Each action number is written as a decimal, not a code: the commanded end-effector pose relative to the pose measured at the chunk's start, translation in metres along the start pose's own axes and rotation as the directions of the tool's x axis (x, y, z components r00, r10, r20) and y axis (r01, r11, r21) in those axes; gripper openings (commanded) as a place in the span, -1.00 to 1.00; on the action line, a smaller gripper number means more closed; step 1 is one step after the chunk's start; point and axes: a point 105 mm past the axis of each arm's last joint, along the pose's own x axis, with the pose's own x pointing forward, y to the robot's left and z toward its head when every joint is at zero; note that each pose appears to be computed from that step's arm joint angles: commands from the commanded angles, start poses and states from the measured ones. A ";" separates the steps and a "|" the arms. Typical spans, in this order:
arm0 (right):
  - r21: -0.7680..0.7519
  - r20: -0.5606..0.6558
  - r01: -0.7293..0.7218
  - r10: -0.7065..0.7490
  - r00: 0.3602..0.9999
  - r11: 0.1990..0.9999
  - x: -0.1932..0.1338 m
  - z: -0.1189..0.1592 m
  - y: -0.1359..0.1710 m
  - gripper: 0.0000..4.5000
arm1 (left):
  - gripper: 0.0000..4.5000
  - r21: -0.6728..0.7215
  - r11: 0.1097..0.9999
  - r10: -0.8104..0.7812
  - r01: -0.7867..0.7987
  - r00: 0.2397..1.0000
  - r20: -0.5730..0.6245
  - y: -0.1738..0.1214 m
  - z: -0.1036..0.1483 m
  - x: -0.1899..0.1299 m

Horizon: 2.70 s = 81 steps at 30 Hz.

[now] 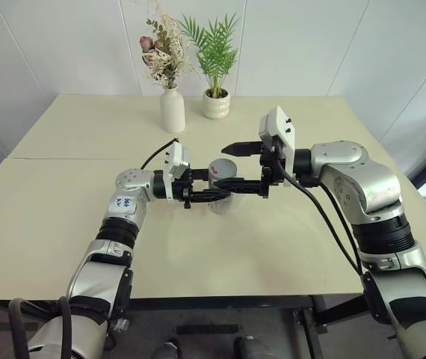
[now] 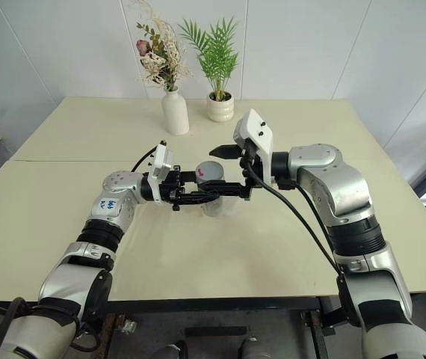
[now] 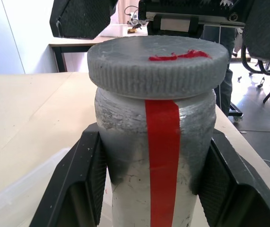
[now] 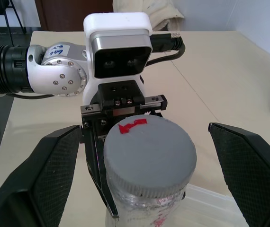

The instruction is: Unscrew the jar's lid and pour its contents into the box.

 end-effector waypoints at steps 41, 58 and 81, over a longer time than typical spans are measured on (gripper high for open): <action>-0.021 0.031 -0.037 0.038 0.999 0.999 0.005 0.009 -0.005 0.31 | -0.04 0.051 0.999 -0.010 0.009 1.000 0.012 -0.002 0.008 0.002; -0.042 0.043 -0.023 0.025 0.999 0.999 -0.002 0.022 -0.015 0.14 | -0.04 0.016 0.999 -0.029 0.029 1.000 -0.012 -0.008 -0.004 0.000; -0.083 0.073 0.010 -0.004 0.997 0.996 -0.014 0.042 -0.024 0.14 | -0.04 -0.029 0.999 -0.026 0.025 0.999 -0.044 -0.021 -0.020 -0.009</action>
